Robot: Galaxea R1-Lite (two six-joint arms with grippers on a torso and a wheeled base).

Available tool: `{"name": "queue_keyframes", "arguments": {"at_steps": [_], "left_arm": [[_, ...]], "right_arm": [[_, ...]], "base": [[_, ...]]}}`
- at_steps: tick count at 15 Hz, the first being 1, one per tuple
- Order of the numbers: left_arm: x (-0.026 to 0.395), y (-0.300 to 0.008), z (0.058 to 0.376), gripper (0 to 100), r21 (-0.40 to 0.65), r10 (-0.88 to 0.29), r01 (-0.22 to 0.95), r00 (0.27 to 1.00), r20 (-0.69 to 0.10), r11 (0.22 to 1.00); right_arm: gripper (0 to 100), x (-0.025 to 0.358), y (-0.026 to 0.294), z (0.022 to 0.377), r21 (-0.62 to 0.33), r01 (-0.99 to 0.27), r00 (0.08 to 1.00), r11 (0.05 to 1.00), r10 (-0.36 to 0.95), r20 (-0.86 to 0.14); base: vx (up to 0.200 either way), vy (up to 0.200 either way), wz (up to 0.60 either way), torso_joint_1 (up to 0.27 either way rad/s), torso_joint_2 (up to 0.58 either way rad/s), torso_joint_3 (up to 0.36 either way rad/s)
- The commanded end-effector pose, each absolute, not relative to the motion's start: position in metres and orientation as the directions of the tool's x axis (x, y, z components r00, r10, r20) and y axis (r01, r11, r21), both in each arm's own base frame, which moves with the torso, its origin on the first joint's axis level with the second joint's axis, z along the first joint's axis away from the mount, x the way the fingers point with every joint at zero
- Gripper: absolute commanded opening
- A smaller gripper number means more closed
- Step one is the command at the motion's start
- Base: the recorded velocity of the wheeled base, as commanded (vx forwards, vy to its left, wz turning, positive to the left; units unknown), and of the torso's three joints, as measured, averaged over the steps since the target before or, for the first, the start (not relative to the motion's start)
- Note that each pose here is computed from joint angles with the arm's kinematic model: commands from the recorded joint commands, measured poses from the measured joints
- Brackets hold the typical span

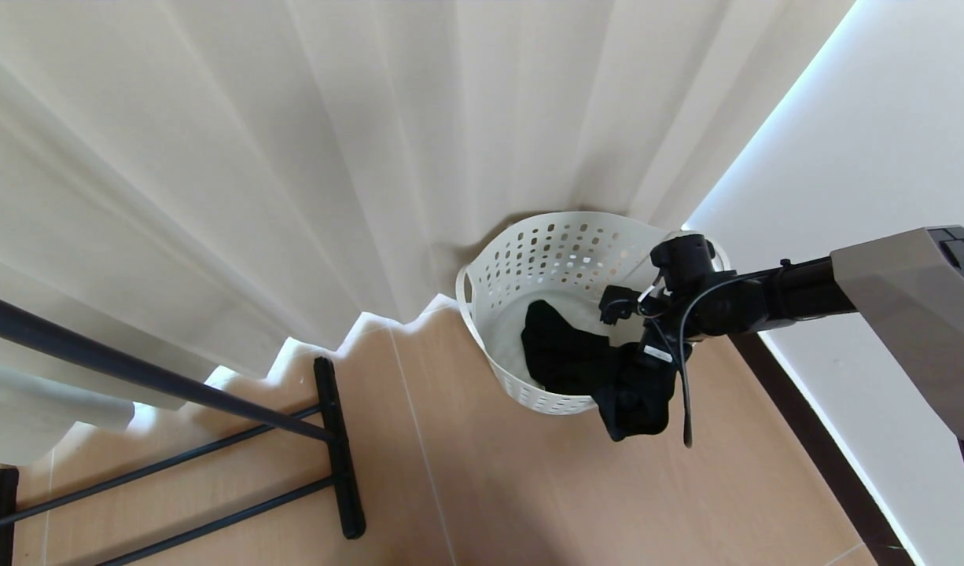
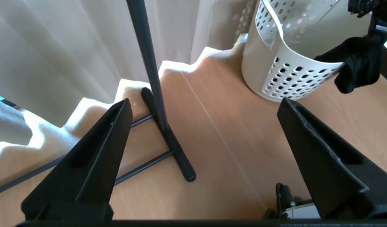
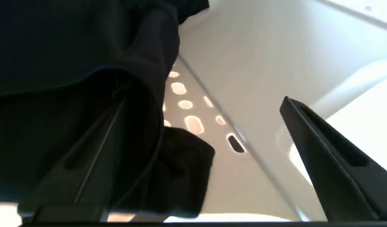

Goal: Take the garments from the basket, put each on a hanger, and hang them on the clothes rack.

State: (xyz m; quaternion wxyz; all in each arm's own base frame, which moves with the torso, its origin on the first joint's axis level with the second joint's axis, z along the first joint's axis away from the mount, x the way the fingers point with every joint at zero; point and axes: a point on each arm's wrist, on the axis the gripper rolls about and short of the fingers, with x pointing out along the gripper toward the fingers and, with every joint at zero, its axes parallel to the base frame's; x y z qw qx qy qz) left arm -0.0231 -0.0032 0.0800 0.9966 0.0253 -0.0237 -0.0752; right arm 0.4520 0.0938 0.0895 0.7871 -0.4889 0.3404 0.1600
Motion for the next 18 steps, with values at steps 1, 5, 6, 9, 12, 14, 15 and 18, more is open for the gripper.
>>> {"name": "queue_keyframes", "arguments": {"at_steps": [1, 5, 6, 9, 12, 14, 15, 18], "left_arm": [[-0.023, -0.003, 0.08, 100, 0.054, -0.151, 0.149, 0.988, 0.044, 0.987], [-0.023, -0.003, 0.08, 100, 0.054, -0.151, 0.149, 0.988, 0.044, 0.987], [-0.023, -0.003, 0.08, 100, 0.054, -0.151, 0.149, 0.988, 0.044, 0.987], [-0.023, -0.003, 0.08, 100, 0.054, -0.151, 0.149, 0.988, 0.044, 0.987], [-0.023, -0.003, 0.08, 100, 0.054, -0.151, 0.149, 0.988, 0.044, 0.987], [-0.023, -0.003, 0.08, 100, 0.054, -0.151, 0.149, 0.988, 0.044, 0.987], [-0.023, -0.003, 0.08, 100, 0.054, -0.151, 0.149, 0.988, 0.044, 0.987], [-0.023, -0.003, 0.08, 100, 0.054, -0.151, 0.149, 0.988, 0.044, 0.987]], "right_arm": [[0, 0.454, 0.094, 0.081, -0.652, -0.596, 0.705, 0.468, -0.083, -0.704], [0, 0.454, 0.094, 0.076, -0.624, -0.559, 0.693, 0.546, -0.106, -0.713], [0, 0.452, 0.093, 0.078, -0.615, -0.552, 0.689, 0.564, -0.108, -0.717], [0, 0.436, 0.091, 0.115, -0.559, -0.477, 0.691, 0.678, -0.104, -0.715], [0, 0.399, 0.099, 0.166, -0.46, -0.394, 0.7, 0.796, -0.065, -0.711], [0, 0.375, 0.104, 0.184, -0.402, -0.358, 0.716, 0.843, -0.029, -0.698], [0, 0.374, 0.104, 0.185, -0.4, -0.357, 0.716, 0.844, -0.028, -0.698], [0, 0.329, 0.117, 0.217, -0.314, -0.411, 0.739, 0.856, 0.111, -0.664]], "base": [[0.0, 0.0, 0.0, 0.0, 0.0, 0.0], [0.0, 0.0, 0.0, 0.0, 0.0, 0.0], [0.0, 0.0, 0.0, 0.0, 0.0, 0.0], [0.0, 0.0, 0.0, 0.0, 0.0, 0.0], [0.0, 0.0, 0.0, 0.0, 0.0, 0.0], [0.0, 0.0, 0.0, 0.0, 0.0, 0.0], [0.0, 0.0, 0.0, 0.0, 0.0, 0.0], [0.0, 0.0, 0.0, 0.0, 0.0, 0.0]]}}
